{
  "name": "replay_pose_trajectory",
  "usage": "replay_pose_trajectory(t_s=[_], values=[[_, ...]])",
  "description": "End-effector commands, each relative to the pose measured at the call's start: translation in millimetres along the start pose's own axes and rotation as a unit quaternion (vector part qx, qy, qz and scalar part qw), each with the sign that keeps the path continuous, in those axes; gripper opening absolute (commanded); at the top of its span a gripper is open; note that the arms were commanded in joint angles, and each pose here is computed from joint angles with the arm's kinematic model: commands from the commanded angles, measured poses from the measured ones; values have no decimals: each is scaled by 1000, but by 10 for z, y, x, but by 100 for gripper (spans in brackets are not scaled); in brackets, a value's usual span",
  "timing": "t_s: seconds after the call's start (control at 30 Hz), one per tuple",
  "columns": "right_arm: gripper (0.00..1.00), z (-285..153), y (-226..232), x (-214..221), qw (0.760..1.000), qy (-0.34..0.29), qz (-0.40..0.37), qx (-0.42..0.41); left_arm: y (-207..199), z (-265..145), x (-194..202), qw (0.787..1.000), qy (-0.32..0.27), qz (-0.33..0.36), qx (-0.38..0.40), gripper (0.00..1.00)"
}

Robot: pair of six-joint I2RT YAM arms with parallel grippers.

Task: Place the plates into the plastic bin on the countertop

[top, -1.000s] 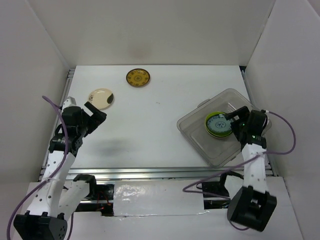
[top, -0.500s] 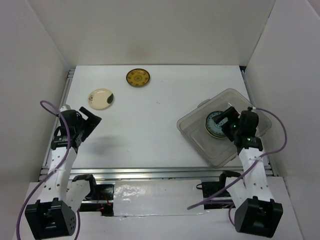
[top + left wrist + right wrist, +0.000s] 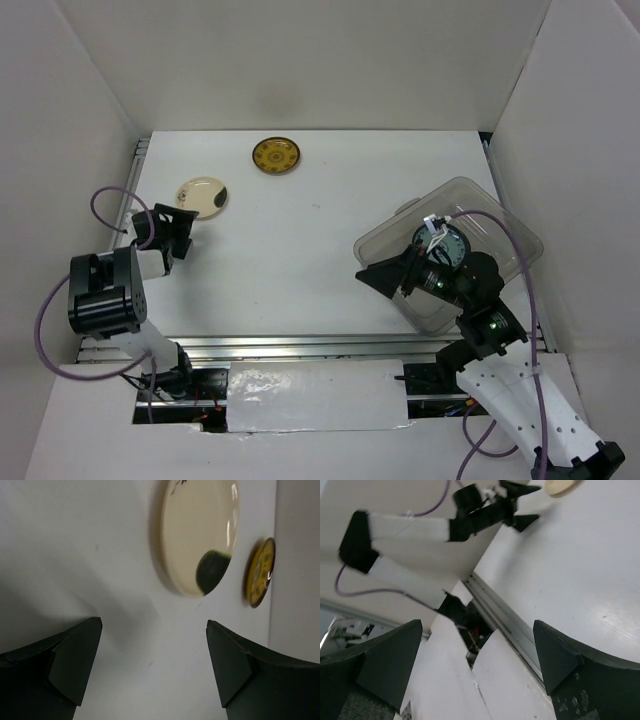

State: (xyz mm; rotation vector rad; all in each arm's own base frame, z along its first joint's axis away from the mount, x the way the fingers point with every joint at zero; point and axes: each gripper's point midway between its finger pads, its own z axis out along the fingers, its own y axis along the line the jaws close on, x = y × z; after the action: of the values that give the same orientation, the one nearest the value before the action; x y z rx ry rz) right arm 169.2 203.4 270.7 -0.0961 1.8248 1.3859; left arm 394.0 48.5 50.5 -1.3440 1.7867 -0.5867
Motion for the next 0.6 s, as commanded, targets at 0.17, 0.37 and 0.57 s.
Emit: replay_pose_trajectory(t_s=[0.17, 0.37, 0.57], values=[[100, -145, 465, 145, 998, -2, -11, -65, 312, 689, -29, 988, -3, -21, -152, 90], [100, -167, 544, 68, 999, -9, -17, -44, 435, 854, 61, 980, 20, -32, -196, 44], [100, -177, 644, 40, 998, -11, -32, -51, 357, 868, -6, 981, 20, -36, -189, 0]])
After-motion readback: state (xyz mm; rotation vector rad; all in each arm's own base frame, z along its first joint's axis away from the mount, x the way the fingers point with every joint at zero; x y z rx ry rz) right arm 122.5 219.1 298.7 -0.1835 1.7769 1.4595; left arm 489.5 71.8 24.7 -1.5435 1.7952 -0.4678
